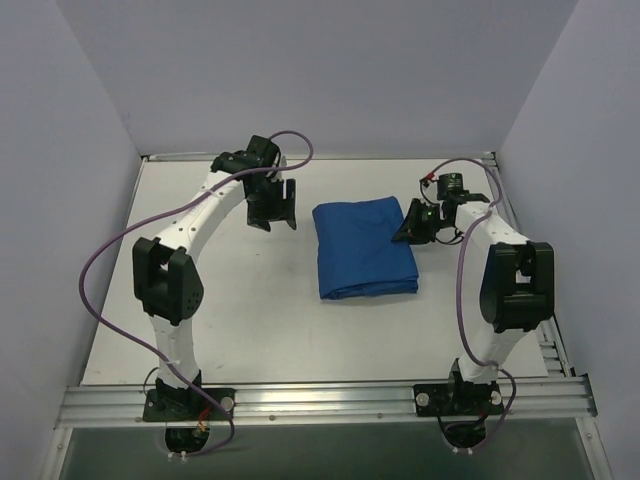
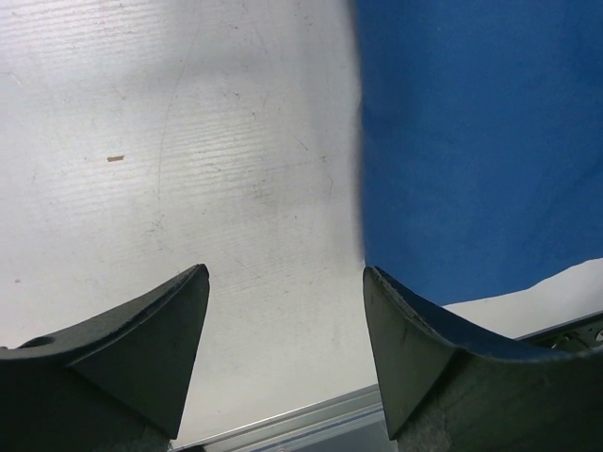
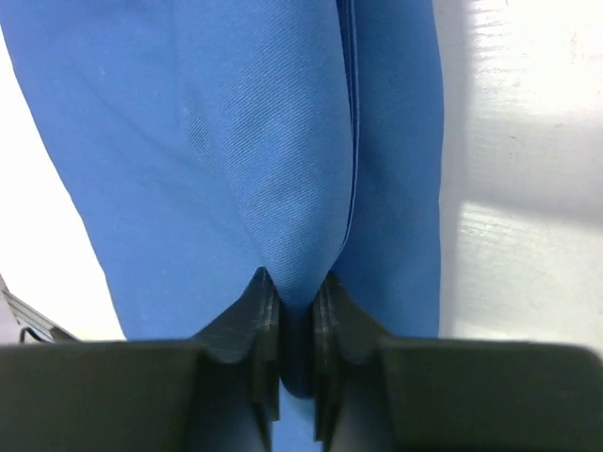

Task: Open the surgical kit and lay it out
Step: Open the surgical kit at the center of the board.

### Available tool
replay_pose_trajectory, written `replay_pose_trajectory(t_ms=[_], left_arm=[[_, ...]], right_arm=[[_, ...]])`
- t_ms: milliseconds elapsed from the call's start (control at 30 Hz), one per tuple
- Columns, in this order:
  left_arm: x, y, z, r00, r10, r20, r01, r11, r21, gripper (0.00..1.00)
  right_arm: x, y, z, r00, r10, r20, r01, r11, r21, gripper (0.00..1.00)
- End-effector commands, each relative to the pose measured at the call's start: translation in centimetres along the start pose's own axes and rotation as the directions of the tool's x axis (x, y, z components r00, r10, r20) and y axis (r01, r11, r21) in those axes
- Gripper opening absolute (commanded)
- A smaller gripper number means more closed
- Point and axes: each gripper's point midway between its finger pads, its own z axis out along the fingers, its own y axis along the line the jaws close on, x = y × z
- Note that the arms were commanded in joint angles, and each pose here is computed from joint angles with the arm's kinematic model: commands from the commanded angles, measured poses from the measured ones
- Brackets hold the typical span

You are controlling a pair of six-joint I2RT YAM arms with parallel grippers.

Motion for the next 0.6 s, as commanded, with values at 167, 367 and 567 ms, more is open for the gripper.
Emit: replay_pose_trajectory(t_ms=[167,367,567], left_arm=[[-1.5,1.7,-3.6,0.993,-0.013,0.114,0.023,0.996,-0.088,0.73],[-2.2,6.9,-5.8,0.975,-0.108,0.193,0.166,0.936,-0.312,0.67],[-2.1,10.8,-9.2,0.94,-0.181,0.29,0.286,0.882,-0.374,0.67]], right_arm=[[-5.7,10.3,-5.2,0.972,-0.188,0.142,0.191,0.981,-0.008,0.0],[-2.5,20.3,-1.1,0.968,-0.238,0.083,0.249,0.953,-0.172,0.0],[2.0,28.5,4.9,0.967,-0.253,0.012,0.244,0.915,-0.32,0.0]])
